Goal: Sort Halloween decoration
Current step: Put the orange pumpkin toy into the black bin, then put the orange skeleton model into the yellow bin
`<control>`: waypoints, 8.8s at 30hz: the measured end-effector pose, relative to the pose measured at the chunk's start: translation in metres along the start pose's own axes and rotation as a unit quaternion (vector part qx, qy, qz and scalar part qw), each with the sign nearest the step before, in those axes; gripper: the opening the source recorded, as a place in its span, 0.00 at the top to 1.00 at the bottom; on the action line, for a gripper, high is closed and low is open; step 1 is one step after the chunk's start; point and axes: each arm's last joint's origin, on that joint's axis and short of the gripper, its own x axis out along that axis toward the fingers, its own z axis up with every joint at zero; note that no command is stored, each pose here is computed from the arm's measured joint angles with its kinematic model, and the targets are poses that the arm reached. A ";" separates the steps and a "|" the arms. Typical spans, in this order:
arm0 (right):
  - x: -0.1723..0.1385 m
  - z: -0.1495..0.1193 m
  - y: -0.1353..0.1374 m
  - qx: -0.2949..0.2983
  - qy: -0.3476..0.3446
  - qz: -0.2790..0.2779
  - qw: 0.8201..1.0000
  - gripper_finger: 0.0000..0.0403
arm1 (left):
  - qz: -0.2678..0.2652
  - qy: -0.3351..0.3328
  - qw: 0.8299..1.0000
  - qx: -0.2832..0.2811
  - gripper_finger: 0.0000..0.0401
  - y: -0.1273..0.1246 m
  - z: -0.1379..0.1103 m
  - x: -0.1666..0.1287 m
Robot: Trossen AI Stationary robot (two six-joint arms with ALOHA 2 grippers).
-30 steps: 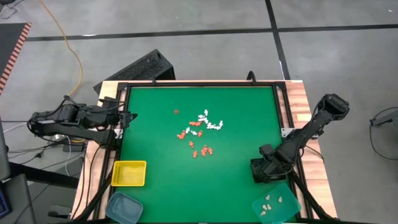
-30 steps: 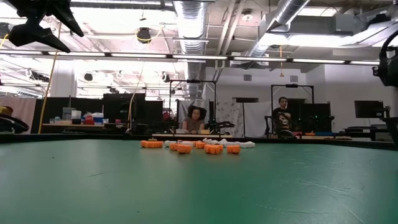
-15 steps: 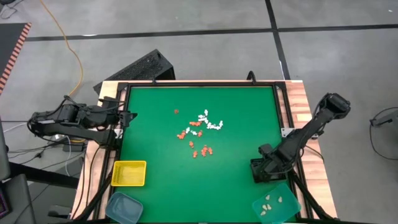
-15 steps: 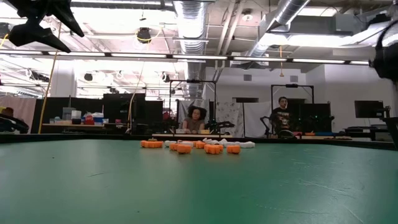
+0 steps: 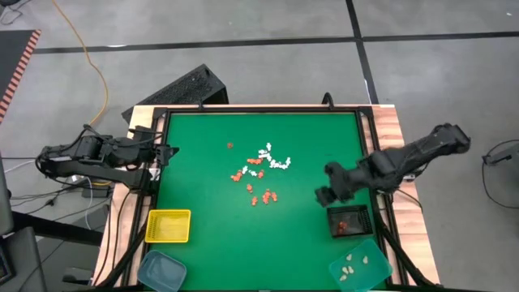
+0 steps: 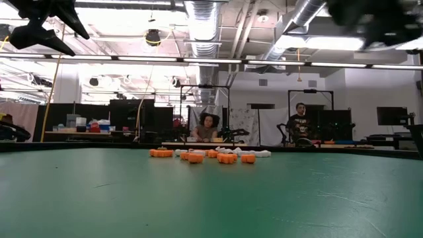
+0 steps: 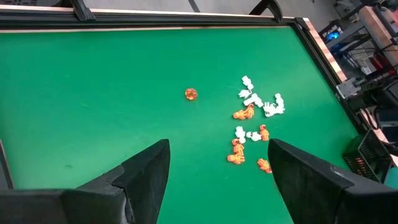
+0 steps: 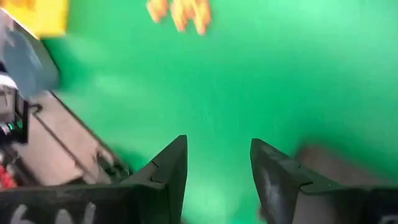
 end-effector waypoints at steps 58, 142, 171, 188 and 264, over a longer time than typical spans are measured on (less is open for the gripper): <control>0.230 0.284 0.030 -0.411 -0.346 0.024 0.843 0.58 | 0.017 -0.030 0.999 0.020 0.35 0.001 0.002 0.000; 0.291 0.284 0.035 -0.430 -0.241 -0.089 0.866 0.45 | 0.024 -0.043 0.999 0.003 0.35 0.001 0.002 0.000; 0.274 0.283 0.043 -0.409 -0.232 -0.074 0.879 0.81 | 0.022 -0.039 0.999 0.004 0.35 0.001 0.002 0.000; 0.150 0.252 0.073 -0.377 -0.117 -0.069 0.916 0.81 | 0.021 -0.037 0.999 0.003 0.35 0.001 0.002 0.000; 0.037 0.011 0.025 -0.112 -0.025 -0.053 0.992 0.56 | -0.006 0.049 0.998 0.033 0.35 -0.012 -0.002 0.008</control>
